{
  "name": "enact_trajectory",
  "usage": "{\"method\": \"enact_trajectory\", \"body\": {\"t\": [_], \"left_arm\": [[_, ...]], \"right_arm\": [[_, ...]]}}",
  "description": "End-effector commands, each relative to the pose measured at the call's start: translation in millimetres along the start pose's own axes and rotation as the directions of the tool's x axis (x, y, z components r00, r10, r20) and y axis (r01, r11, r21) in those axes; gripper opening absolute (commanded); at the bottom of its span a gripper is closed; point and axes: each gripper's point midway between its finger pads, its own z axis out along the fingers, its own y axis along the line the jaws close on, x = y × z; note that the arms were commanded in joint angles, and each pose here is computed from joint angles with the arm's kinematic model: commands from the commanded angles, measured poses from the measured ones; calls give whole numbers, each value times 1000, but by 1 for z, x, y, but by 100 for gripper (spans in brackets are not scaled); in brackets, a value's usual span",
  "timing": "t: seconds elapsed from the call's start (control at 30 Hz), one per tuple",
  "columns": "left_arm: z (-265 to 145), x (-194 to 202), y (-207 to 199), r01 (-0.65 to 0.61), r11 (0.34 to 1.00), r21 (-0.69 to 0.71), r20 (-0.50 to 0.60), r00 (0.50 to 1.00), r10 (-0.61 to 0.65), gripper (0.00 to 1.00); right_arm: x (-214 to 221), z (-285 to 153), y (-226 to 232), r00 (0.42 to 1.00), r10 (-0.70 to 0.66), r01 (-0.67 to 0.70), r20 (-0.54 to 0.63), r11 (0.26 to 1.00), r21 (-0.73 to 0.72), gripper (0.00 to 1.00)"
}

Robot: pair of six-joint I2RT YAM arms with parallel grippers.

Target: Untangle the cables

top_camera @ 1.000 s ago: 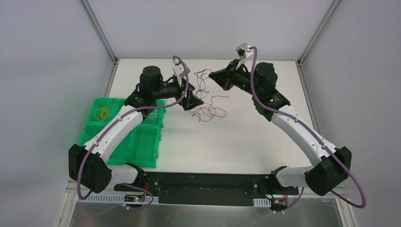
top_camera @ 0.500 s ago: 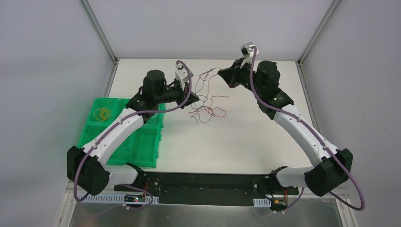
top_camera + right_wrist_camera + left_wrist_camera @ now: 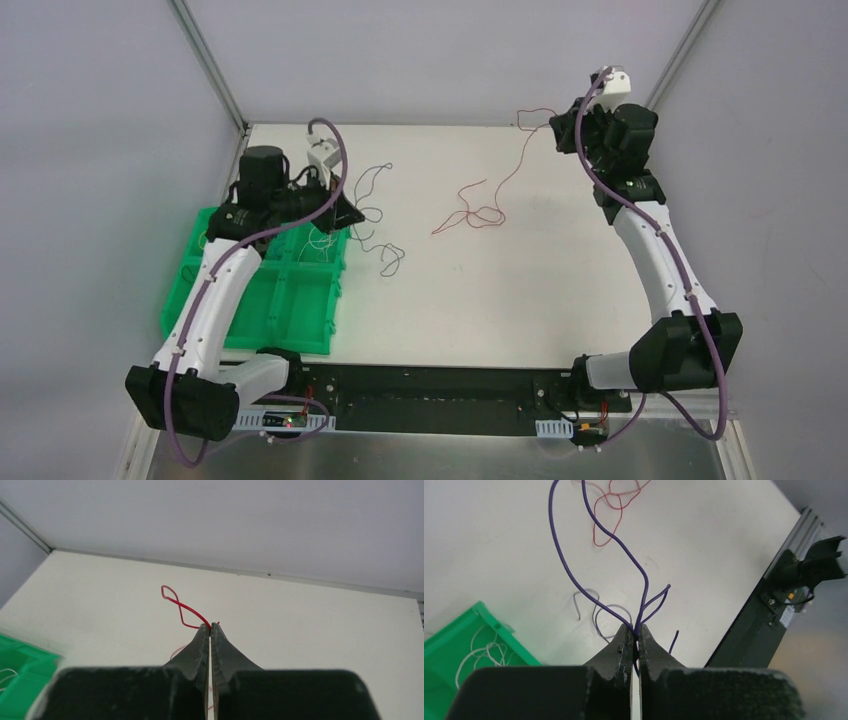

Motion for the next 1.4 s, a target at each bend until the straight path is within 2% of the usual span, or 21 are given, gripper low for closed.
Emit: {"method": "enact_trajectory", "body": {"t": [0.0, 0.2, 0.33, 0.47, 0.53, 0.63, 0.73, 1.07, 1.27, 1.37], "left_arm": [[-43, -75, -43, -34, 995, 93, 101, 995, 25, 0], [-96, -134, -55, -3, 1000, 18, 218, 976, -1, 0], [-128, -145, -58, 21, 998, -52, 249, 968, -8, 0], [-157, -142, -51, 34, 970, -239, 271, 962, 33, 0], [-174, -139, -38, 38, 921, -387, 270, 960, 74, 0], [-204, -126, -18, 72, 808, -585, 251, 963, 96, 0], [-227, -105, -6, 73, 702, -709, 199, 975, 99, 0], [-215, -36, -4, 71, 702, -709, 77, 997, -23, 0], [-211, -30, 5, 55, 697, -715, 40, 998, -38, 0], [-202, -37, -7, 68, 755, -653, 68, 997, -31, 0]], "right_arm": [[47, -9, -6, 990, -98, 95, -102, 995, -31, 0], [111, -29, 7, 968, -94, 66, -232, 990, -123, 0], [129, -42, 16, 954, -106, 60, -280, 984, -168, 0], [135, -48, 21, 947, -118, 61, -300, 979, -193, 0], [137, -50, 23, 944, -124, 64, -305, 978, -199, 0], [138, -52, 26, 942, -129, 65, -309, 976, -209, 0], [140, -53, 28, 941, -135, 68, -311, 974, -218, 0], [144, -52, 37, 937, -144, 71, -319, 970, -230, 0], [146, -56, 41, 935, -149, 75, -323, 970, -230, 0], [148, -58, 41, 932, -153, 79, -328, 970, -229, 0]]}}
